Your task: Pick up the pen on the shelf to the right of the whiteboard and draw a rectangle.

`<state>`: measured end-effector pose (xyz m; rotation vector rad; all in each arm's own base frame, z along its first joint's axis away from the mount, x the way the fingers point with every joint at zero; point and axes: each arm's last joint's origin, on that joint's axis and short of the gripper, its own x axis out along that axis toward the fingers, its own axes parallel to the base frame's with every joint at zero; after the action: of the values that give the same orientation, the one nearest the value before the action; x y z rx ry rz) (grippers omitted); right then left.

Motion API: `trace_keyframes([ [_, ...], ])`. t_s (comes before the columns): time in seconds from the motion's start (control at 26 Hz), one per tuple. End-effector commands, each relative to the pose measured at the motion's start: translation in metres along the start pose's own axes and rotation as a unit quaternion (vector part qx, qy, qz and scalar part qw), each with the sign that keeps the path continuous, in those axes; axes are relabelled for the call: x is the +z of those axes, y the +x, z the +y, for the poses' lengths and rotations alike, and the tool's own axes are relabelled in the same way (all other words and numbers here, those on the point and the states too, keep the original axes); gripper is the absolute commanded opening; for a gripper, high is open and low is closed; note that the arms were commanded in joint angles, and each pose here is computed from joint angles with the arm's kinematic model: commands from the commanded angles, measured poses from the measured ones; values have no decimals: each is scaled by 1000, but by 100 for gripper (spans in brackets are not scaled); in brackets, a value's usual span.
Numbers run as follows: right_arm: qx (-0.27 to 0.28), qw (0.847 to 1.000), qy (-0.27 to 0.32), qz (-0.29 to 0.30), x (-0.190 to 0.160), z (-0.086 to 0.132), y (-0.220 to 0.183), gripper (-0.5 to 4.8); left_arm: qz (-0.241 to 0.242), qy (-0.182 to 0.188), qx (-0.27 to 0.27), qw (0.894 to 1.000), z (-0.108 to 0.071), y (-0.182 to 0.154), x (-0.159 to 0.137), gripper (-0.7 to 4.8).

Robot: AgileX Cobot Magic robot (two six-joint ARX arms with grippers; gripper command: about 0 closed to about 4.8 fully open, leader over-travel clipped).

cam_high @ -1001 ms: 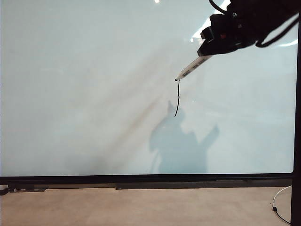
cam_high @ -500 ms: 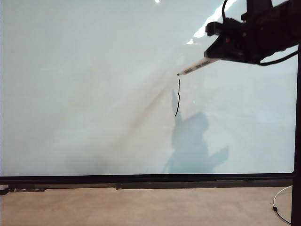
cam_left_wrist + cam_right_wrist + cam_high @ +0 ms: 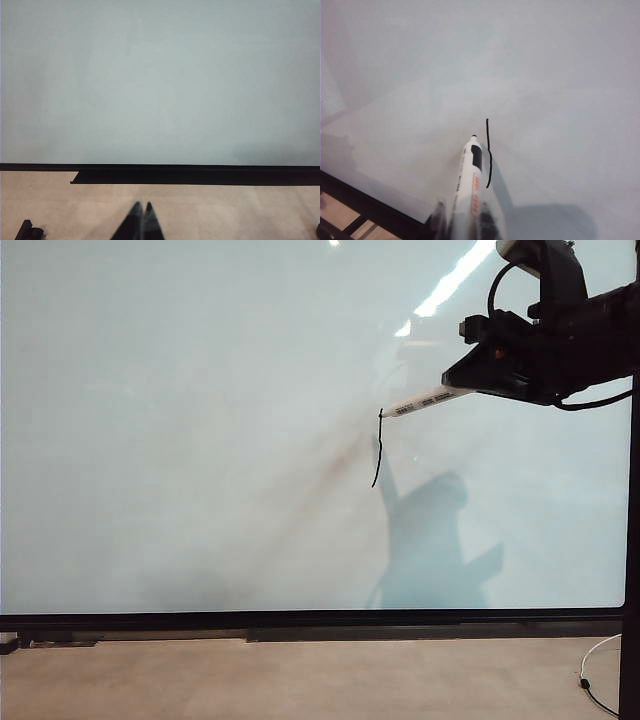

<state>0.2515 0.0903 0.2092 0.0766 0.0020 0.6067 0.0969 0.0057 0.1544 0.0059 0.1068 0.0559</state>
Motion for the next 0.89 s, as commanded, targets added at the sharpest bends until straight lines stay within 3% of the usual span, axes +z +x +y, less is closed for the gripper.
trace_keyframes([
  [0.04,15,1000,-6,-16,5,-4,-1,-4,-7,0,1,1000,0,0,2,-4],
  [0.89,20,1000,-14,-15,8,-15,14,-3,-7,0,1,1000,0,0,2,-4],
])
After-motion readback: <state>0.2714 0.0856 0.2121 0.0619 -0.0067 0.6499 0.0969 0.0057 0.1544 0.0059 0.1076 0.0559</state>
